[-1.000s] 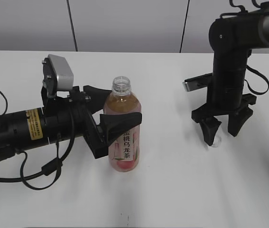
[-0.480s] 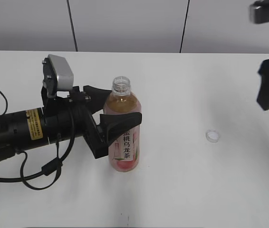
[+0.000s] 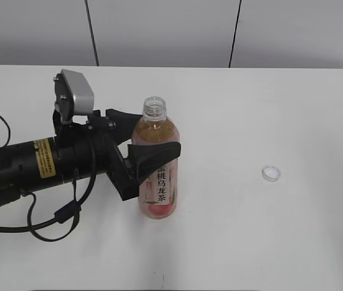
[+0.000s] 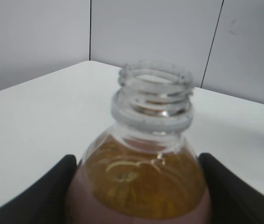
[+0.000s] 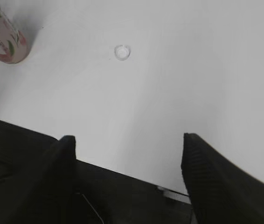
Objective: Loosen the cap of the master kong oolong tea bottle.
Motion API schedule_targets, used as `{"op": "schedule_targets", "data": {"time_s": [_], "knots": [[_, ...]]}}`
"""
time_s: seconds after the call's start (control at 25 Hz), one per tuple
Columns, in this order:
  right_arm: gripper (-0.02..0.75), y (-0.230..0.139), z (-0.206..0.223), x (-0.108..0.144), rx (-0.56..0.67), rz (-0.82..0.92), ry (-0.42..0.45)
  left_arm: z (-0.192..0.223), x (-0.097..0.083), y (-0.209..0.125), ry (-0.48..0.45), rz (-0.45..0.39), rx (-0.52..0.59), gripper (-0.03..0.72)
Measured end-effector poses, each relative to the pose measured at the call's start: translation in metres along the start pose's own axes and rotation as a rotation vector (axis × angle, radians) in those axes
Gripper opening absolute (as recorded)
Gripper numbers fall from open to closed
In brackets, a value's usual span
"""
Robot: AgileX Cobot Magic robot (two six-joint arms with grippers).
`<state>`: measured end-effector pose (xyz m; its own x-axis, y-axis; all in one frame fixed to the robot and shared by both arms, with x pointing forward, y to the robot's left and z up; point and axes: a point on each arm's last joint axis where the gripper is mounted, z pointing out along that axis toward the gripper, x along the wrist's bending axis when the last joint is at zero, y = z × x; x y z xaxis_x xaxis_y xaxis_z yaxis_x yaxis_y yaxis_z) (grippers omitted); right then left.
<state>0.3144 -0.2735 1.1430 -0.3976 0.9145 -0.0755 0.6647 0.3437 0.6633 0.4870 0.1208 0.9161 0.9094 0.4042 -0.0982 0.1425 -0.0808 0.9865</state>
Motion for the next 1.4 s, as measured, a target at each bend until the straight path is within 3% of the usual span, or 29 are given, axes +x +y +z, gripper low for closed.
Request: {"op": "schedule_targets", "data": {"time_s": [0.24, 0.44, 0.56, 1.0, 1.4], "knots": [[0.532, -0.081, -0.012, 0.012, -0.156, -0.002, -0.012, 0.0, 0.0, 0.0, 0.005, -0.003, -0.001, 0.468], [0.532, -0.125, 0.003, 0.025, -0.232, 0.016, 0.069, 0.0, 0.0, 0.0, 0.004, -0.003, 0.0, 0.468], [0.532, -0.125, 0.006, 0.026, -0.311, 0.023, 0.074, 0.0, 0.0, 0.0, 0.003, -0.002, 0.0, 0.468], [0.532, -0.124, 0.011, 0.026, -0.323, 0.021, 0.073, 0.0, -0.001, 0.0, -0.015, 0.007, 0.001, 0.484], [0.532, -0.124, 0.011, 0.026, -0.324, 0.021, 0.073, 0.0, -0.004, 0.001, -0.044, 0.019, -0.008, 0.585]]}}
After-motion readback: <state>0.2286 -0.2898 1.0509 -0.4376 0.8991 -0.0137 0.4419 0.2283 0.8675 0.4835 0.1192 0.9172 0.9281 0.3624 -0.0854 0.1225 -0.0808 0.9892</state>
